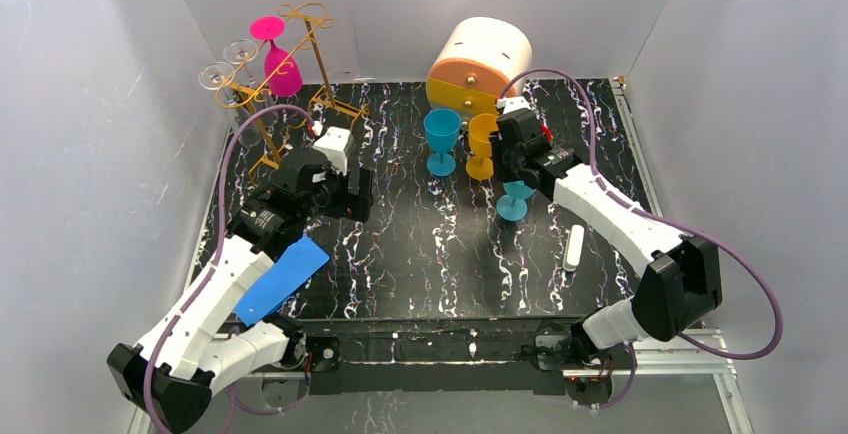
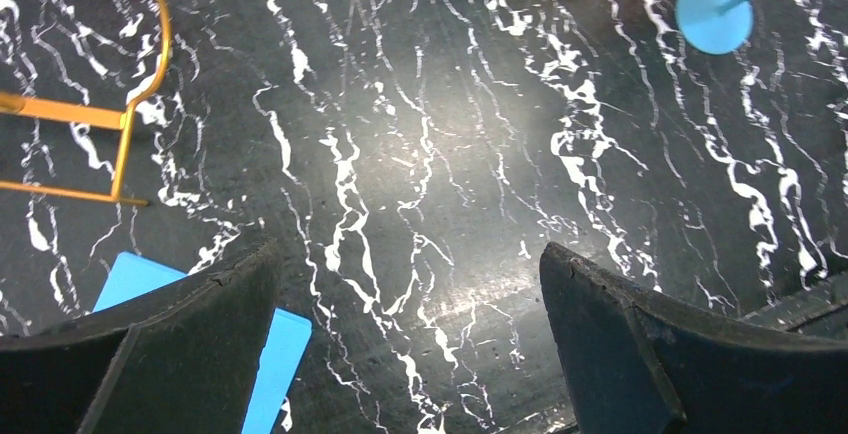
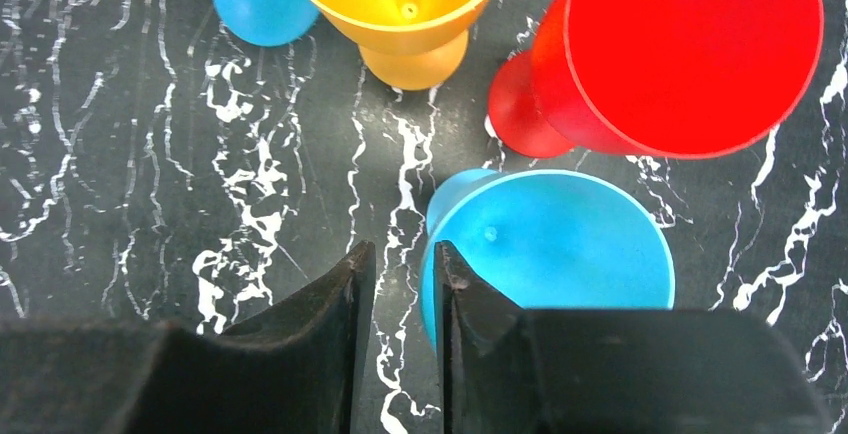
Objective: Take the wine glass off the wine glass rack
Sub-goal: Place the wine glass at the center of the board, then adjust the wine rack at the center of the board.
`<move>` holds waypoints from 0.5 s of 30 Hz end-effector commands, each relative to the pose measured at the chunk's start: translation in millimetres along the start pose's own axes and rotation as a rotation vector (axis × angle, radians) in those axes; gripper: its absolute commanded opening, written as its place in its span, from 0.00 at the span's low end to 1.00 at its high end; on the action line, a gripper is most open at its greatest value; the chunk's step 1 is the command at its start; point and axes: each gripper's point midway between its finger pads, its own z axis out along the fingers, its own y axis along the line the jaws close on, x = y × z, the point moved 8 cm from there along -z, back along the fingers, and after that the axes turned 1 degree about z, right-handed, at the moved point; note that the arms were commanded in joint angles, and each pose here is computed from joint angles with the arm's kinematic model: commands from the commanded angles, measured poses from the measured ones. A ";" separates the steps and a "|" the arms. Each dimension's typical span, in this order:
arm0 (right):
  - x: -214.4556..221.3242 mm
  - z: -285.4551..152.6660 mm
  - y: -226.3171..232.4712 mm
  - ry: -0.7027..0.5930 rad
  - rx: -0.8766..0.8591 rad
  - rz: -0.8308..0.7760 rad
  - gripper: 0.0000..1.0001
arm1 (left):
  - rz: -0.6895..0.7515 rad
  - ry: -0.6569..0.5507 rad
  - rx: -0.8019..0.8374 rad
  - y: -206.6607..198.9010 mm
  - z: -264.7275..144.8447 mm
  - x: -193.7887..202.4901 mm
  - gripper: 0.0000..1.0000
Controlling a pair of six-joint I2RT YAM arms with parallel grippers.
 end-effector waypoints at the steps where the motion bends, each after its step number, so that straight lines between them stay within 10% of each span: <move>1: -22.7 -14.8 11.2 -0.044 -0.104 0.013 0.40 | -0.047 0.006 -0.150 12.2 0.1 -1.1 0.98; 15: -40.3 -57.6 18.0 -0.118 -0.258 0.046 0.61 | -0.091 -0.136 -0.295 26.3 -21.6 -16.6 0.98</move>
